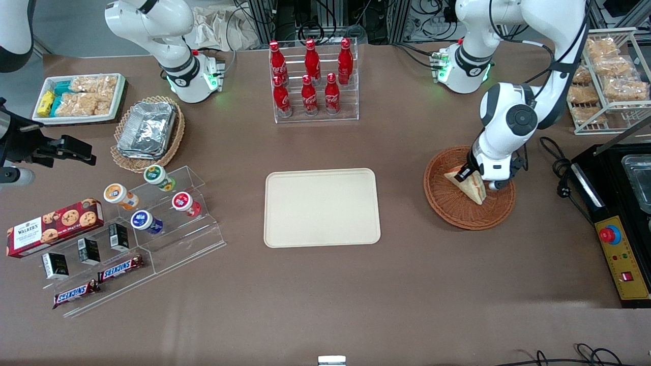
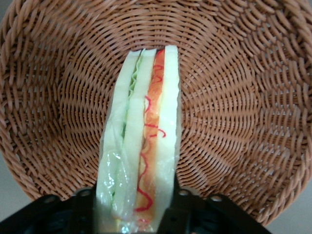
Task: Place sandwich from basket to tray
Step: 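Close the left gripper on the wrapped sandwich's edge, then lift the sandwich out of the basket with the left gripper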
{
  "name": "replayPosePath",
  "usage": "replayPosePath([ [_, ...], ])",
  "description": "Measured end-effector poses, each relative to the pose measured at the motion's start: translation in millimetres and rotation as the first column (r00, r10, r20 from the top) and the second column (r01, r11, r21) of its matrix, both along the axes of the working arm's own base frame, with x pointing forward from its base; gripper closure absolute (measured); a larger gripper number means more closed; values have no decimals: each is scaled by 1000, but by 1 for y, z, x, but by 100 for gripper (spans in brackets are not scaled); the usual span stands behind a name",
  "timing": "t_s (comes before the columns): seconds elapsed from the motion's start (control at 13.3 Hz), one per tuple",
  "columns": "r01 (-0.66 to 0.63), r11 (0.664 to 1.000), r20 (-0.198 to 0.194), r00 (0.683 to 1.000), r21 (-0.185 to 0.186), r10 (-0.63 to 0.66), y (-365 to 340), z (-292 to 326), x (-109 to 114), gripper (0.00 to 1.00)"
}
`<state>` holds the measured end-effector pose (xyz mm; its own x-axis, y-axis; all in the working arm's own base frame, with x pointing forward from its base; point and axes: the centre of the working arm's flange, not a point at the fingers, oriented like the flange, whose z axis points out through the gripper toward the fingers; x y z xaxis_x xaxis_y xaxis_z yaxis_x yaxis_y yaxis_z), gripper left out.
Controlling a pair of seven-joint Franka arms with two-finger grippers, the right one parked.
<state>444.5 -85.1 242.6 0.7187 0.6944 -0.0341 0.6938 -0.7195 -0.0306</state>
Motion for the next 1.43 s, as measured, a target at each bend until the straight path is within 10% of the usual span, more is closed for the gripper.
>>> replayPosePath([
  [0.45,58,998,50,997,3,-58,-2,33,15,76],
  [0.68,190,982,-1,982,15,-190,-4,98,40,79],
  [0.9,330,944,-40,943,7,-330,-9,192,70,79],
  [1.43,592,806,20,806,-14,-591,-145,260,84,80],
])
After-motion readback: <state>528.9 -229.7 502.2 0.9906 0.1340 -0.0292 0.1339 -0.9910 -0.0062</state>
